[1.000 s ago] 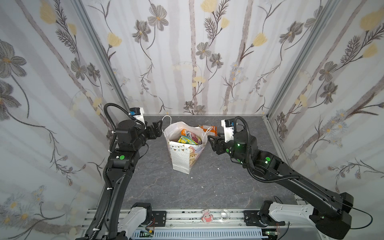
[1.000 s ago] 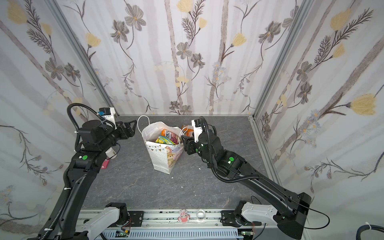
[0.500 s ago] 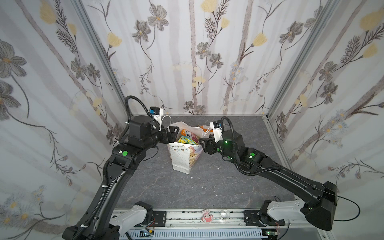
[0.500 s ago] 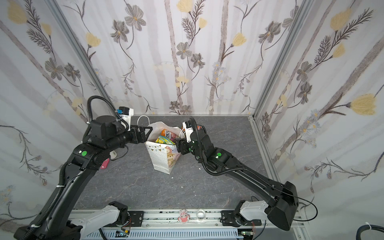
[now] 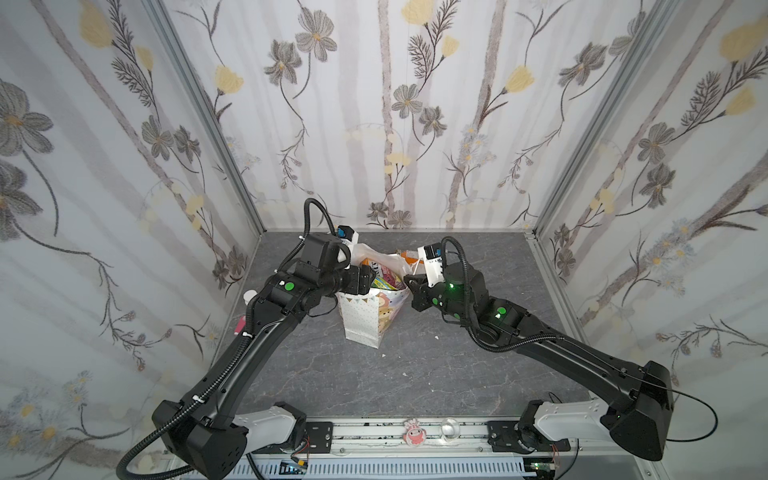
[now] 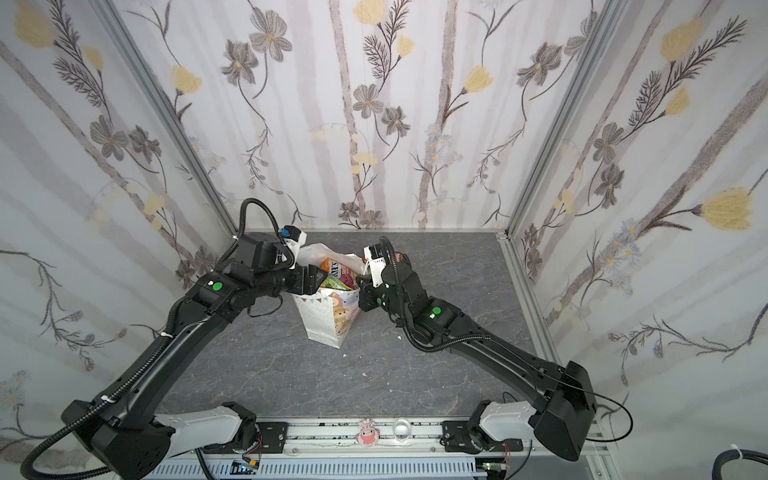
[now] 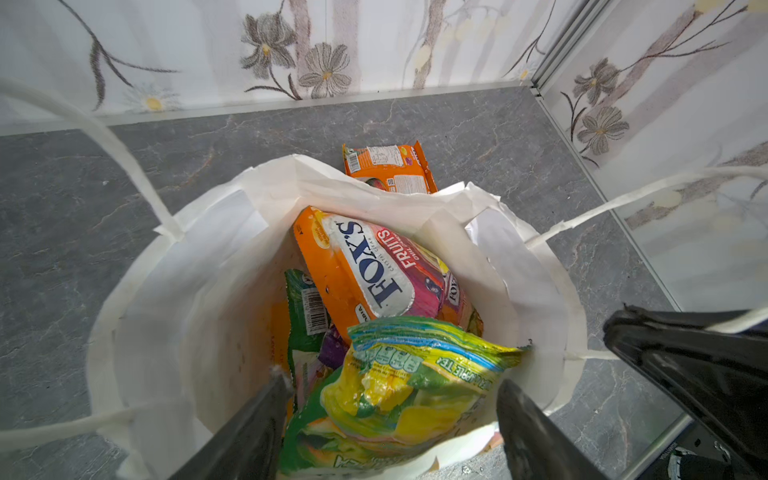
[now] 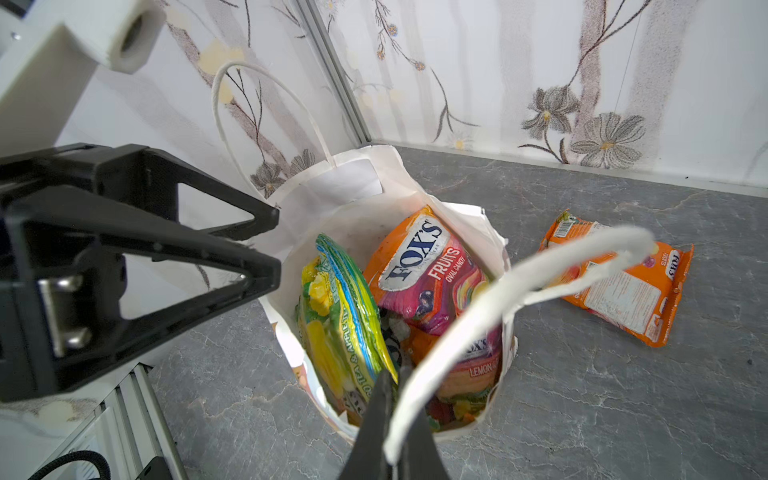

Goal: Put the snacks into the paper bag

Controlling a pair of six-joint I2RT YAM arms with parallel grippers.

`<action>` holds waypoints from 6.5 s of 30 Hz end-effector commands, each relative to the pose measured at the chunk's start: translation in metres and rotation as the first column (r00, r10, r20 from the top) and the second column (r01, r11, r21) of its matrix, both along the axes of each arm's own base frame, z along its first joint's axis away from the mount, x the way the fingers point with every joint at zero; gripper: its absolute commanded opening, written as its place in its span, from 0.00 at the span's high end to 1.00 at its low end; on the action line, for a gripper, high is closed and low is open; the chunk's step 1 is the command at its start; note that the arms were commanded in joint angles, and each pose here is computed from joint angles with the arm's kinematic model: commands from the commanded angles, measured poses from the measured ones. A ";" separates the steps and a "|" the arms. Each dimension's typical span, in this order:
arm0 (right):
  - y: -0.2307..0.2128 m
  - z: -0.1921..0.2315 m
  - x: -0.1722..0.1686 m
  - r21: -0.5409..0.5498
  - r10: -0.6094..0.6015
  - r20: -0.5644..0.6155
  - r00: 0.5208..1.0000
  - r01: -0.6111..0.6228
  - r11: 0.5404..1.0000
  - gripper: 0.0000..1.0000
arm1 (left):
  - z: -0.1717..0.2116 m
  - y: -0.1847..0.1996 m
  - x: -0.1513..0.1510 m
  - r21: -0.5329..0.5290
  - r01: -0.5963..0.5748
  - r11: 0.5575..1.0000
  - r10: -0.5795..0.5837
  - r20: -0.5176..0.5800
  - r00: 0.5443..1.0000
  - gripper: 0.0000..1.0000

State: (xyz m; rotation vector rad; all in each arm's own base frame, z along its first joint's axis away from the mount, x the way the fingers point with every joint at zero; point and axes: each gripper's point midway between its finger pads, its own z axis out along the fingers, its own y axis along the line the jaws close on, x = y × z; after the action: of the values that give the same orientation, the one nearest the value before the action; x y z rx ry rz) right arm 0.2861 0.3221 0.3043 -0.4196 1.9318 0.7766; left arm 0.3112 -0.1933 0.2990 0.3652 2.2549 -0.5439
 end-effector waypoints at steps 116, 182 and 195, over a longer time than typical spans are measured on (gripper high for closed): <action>-0.152 -0.140 0.131 -0.008 -0.342 -0.281 0.897 0.354 0.935 0.44 | 0.009 0.125 0.049 -0.310 -0.257 0.915 0.330 0.212 0.920 0.10; -0.123 -0.219 0.229 0.023 -0.151 -0.480 0.864 0.184 0.983 1.00 | 0.006 0.121 0.048 -0.333 -0.236 0.913 0.309 0.188 0.932 0.07; -0.128 -0.160 0.206 0.076 -0.139 -0.415 0.899 0.187 0.979 1.00 | 0.010 0.121 0.045 -0.335 -0.228 0.914 0.305 0.198 0.931 0.07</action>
State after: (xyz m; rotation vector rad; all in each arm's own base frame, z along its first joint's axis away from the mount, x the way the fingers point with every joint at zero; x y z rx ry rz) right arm 0.4908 0.1920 0.1208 -0.0071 2.3334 0.8792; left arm 0.3559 -0.0710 0.3011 -0.0630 1.9323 -0.6508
